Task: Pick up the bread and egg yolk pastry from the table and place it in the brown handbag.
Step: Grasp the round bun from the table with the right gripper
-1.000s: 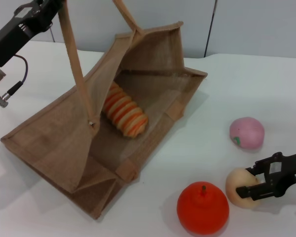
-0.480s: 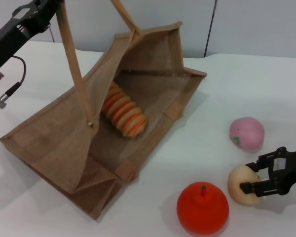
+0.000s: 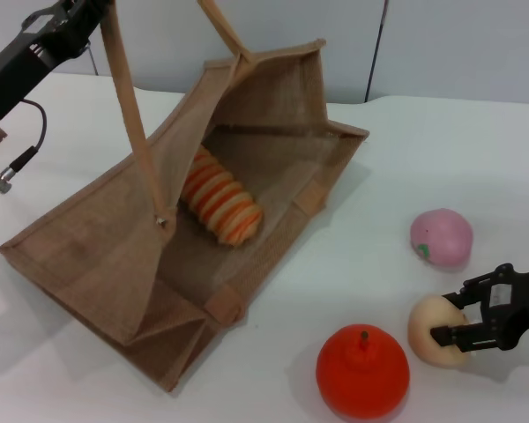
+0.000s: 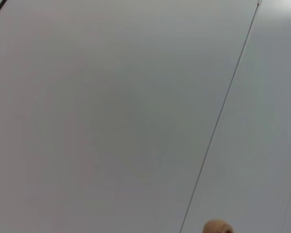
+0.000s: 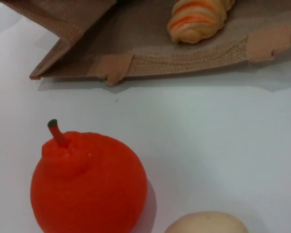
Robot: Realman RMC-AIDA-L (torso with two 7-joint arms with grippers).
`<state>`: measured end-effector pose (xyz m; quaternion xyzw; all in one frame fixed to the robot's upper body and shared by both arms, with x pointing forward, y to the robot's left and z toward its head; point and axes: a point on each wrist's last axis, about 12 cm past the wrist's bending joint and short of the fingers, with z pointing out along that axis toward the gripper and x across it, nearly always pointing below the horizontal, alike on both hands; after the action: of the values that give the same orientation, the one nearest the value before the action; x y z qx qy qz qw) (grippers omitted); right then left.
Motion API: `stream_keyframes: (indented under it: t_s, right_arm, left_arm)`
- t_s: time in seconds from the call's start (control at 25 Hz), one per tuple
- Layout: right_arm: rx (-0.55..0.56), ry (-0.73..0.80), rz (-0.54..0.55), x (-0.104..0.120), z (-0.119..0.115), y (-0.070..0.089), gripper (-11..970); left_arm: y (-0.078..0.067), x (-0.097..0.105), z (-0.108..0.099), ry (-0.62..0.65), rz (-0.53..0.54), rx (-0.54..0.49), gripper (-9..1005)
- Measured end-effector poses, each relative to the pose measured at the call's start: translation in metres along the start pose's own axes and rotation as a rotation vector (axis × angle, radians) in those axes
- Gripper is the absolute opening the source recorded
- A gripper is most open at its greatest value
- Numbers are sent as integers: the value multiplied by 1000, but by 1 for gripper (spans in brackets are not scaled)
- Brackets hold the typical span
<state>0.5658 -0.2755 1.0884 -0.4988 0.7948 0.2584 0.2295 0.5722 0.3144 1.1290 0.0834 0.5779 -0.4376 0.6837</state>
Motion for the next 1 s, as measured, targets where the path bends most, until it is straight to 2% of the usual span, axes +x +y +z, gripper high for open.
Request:
stream_keyframes:
  t_s: [0.84,1.0]
  right_arm:
    - [-23,-7,15,-4,-6,0,510]
    - [-25,-20,26,-4,-11,-1,465]
  left_arm:
    - [0,0,0,-1,0,3,125]
    - [0,0,1,-1,0,4,125]
